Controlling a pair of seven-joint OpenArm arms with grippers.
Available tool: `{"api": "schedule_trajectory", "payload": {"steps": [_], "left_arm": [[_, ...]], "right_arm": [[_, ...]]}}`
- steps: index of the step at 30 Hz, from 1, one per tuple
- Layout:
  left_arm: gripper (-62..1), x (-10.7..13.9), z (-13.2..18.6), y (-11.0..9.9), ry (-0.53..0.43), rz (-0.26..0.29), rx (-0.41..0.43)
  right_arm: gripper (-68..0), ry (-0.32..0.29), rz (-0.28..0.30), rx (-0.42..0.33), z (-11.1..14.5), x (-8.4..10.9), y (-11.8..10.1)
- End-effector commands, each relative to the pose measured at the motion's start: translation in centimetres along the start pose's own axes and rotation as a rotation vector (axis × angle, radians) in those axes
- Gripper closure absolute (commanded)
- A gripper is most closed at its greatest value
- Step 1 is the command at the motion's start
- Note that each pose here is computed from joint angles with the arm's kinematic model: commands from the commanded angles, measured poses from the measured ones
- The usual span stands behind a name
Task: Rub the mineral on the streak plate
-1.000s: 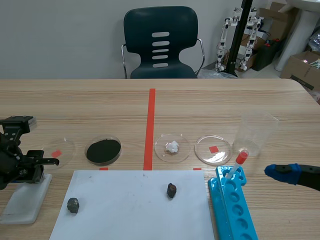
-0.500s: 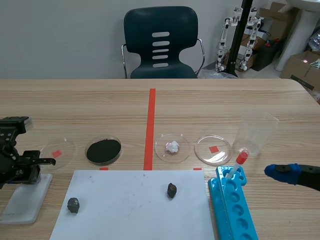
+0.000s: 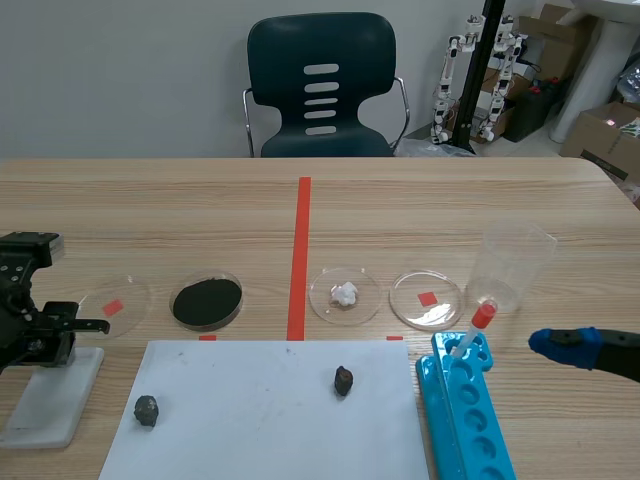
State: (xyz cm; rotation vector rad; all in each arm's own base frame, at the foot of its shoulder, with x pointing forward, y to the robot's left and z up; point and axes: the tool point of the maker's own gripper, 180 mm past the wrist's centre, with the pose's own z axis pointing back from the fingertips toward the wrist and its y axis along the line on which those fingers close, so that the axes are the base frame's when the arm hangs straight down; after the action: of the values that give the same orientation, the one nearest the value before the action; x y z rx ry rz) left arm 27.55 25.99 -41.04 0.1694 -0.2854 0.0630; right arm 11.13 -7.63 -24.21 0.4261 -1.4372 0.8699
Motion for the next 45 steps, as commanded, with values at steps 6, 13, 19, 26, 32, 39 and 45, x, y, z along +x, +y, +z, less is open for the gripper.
{"api": "schedule_trajectory", "payload": {"steps": [6, 13, 19, 26, 32, 39, 45], "left_arm": [[-13.2, 0.1, 0.1, -0.2, 0.0, 0.028, -0.038], [-13.2, 0.0, 0.6, -3.9, 0.004, 0.026, -0.243], [-13.2, -0.1, 0.2, -1.8, 0.005, 0.003, -0.124], [-13.2, 0.1, 0.1, 1.3, -0.003, -0.006, 0.047], [-13.2, -0.1, 0.1, -1.3, 0.005, 0.023, -0.095], [-13.2, 0.1, 0.7, -4.2, -0.005, 0.019, -0.259], [-13.2, 0.1, 0.1, -1.0, -0.008, -0.009, -0.085]], "right_arm": [[-65.3, -0.027, 0.006, -0.006, -0.2, 0.7, -0.4], [-65.3, -0.027, 0.006, -0.006, -0.2, 0.7, -0.4], [-65.3, -0.027, 0.006, -0.006, -0.2, 0.7, -0.4], [-65.3, -0.027, 0.006, -0.006, -0.2, 0.7, -0.4], [-65.3, -0.027, 0.006, -0.006, -0.2, 0.7, -0.4], [-65.3, -0.027, 0.006, -0.006, -0.2, 0.7, -0.4], [-65.3, -0.027, 0.006, -0.006, -0.2, 0.7, -0.4]]}}
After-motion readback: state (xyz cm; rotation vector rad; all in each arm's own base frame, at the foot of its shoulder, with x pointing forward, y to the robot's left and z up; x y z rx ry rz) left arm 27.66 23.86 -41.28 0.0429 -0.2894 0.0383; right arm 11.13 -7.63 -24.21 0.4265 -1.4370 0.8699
